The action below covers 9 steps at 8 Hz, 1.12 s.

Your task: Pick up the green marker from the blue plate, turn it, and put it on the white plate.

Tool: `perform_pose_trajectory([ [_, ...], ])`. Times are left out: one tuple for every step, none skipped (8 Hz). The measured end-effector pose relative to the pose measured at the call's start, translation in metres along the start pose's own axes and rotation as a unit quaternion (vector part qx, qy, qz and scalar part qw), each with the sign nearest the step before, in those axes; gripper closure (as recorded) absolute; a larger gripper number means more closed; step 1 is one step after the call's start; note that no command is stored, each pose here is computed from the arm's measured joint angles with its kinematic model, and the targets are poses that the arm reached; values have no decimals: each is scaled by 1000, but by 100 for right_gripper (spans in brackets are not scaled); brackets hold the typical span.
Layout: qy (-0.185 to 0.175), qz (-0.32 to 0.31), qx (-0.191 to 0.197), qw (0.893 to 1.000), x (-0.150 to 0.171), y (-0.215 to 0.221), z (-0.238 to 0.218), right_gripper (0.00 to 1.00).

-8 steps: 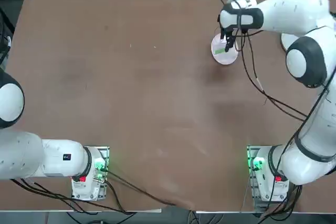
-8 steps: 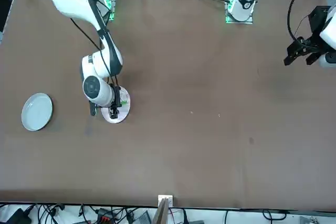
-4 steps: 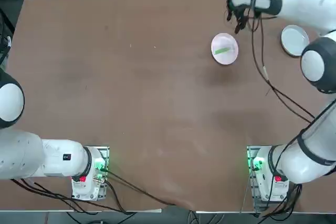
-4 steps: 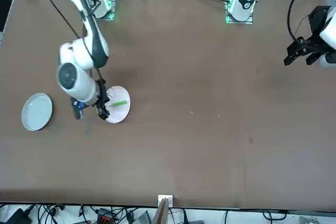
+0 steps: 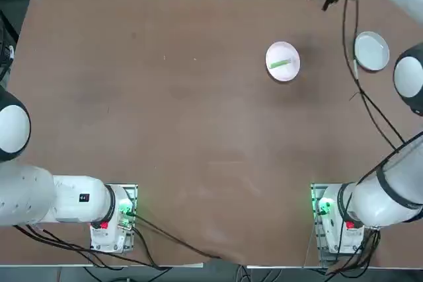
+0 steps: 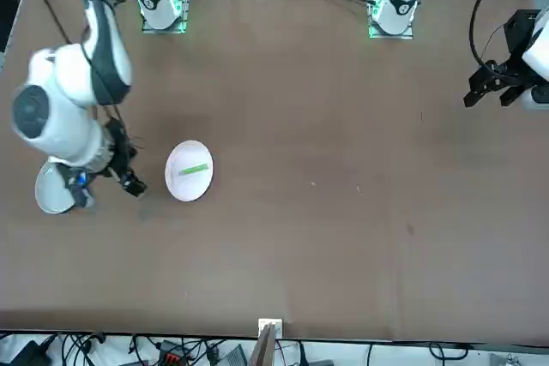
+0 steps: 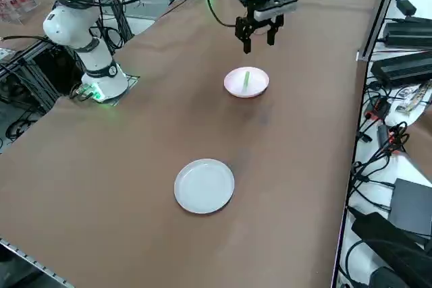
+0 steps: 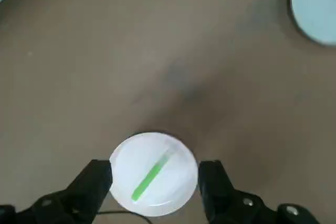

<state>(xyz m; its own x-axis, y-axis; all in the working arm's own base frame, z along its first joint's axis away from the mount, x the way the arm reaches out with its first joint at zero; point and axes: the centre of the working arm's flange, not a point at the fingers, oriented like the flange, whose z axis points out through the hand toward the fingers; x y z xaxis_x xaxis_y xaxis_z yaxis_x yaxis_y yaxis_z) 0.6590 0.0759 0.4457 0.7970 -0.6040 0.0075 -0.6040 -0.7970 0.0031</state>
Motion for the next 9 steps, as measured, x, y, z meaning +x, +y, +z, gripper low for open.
perform_pose_trajectory([
  [8,-52,5,999,17,19,-13,0],
  [16,-97,10,995,32,40,-26,0],
  [23,-136,12,990,45,62,-39,0],
  [24,-174,11,984,55,85,-52,0],
  [21,-207,10,978,61,106,-63,0],
  [20,-226,10,974,61,119,-77,0],
  [23,-236,12,971,55,122,-91,0],
  [28,-241,16,970,46,121,-107,0],
  [24,-245,16,969,34,124,-123,0],
])
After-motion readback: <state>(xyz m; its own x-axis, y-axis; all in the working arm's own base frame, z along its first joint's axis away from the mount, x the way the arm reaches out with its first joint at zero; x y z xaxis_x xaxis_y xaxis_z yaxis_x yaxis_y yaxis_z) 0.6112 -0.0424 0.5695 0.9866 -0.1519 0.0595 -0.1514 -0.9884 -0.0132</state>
